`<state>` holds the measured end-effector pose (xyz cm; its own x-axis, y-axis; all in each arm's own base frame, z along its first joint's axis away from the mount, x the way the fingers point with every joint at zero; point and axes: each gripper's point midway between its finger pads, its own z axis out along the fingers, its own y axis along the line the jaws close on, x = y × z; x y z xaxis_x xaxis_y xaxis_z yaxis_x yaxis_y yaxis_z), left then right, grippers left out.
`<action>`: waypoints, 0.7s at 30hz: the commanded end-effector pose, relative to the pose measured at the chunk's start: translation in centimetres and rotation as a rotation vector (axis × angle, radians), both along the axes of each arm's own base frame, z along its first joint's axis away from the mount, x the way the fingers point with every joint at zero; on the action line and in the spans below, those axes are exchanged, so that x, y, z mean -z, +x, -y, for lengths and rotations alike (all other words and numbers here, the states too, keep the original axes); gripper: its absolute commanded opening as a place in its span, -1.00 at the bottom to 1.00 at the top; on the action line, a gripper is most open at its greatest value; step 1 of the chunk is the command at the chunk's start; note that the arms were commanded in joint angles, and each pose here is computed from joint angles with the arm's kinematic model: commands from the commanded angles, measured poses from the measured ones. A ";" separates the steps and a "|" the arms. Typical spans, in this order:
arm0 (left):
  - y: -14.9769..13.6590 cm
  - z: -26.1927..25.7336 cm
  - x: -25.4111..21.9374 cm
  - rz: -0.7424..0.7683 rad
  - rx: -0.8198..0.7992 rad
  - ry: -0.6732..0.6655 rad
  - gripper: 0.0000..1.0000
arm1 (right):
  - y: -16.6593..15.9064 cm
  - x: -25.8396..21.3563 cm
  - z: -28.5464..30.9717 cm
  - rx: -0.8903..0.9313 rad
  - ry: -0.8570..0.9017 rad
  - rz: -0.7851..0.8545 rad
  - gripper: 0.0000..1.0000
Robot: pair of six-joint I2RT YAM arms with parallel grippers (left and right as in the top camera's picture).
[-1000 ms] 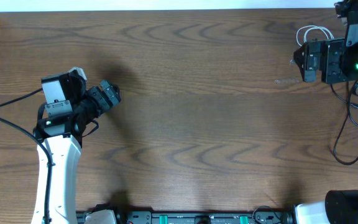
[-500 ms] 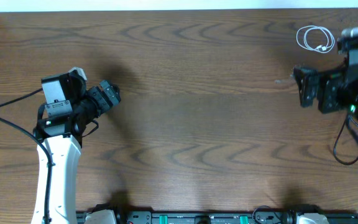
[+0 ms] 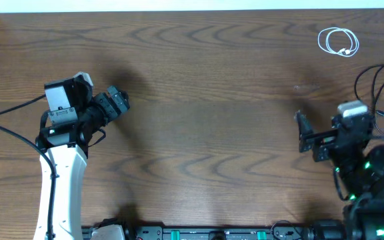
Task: Untangle cables
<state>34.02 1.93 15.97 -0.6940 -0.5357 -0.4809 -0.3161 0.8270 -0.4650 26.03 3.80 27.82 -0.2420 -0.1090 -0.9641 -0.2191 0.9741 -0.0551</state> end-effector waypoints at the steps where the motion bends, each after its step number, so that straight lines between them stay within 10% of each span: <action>1: 0.3 -0.2 -0.8 0.018 -0.002 0.005 0.95 | -0.9 2.5 0.1 -0.002 -0.007 0.046 0.99; 21: 0.3 -0.2 -0.8 0.018 -0.002 0.005 0.95 | -2.3 8.6 -0.3 -0.018 0.003 0.261 0.98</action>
